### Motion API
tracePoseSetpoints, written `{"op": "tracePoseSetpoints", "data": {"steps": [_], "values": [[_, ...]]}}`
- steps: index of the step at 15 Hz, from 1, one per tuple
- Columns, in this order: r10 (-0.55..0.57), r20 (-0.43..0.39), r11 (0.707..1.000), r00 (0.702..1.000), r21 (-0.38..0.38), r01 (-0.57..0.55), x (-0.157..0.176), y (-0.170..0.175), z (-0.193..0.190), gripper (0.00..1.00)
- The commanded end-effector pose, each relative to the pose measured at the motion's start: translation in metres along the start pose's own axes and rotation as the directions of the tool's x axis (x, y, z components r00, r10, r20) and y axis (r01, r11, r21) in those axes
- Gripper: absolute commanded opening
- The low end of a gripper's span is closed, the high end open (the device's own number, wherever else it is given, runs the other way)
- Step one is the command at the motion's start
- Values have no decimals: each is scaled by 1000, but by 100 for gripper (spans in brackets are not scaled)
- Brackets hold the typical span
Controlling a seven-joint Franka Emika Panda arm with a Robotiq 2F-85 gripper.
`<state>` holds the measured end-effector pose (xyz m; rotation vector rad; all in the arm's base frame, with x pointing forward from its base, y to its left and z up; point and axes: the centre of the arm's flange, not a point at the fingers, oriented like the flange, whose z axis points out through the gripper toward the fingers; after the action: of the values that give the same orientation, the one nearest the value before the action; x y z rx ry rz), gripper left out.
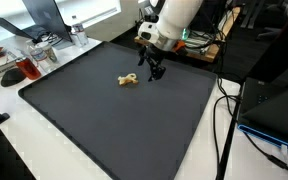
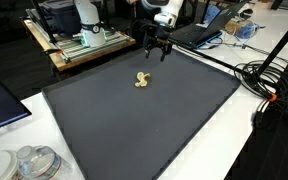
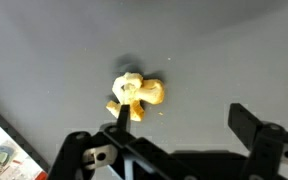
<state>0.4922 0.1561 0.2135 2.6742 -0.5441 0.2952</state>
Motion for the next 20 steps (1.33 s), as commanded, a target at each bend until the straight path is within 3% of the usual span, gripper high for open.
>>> {"op": "tracePoseSetpoints", "data": {"steps": [1,7,11,14,20], "values": [[-16,-30,994,999,103,19,-3,52,-9,100],[-115,31,992,993,56,113,19,82,-23,100],[-213,105,977,971,30,211,39,99,-30,100],[-303,143,951,942,107,290,62,107,-33,100],[-468,155,858,870,315,405,106,136,-21,100]]}}
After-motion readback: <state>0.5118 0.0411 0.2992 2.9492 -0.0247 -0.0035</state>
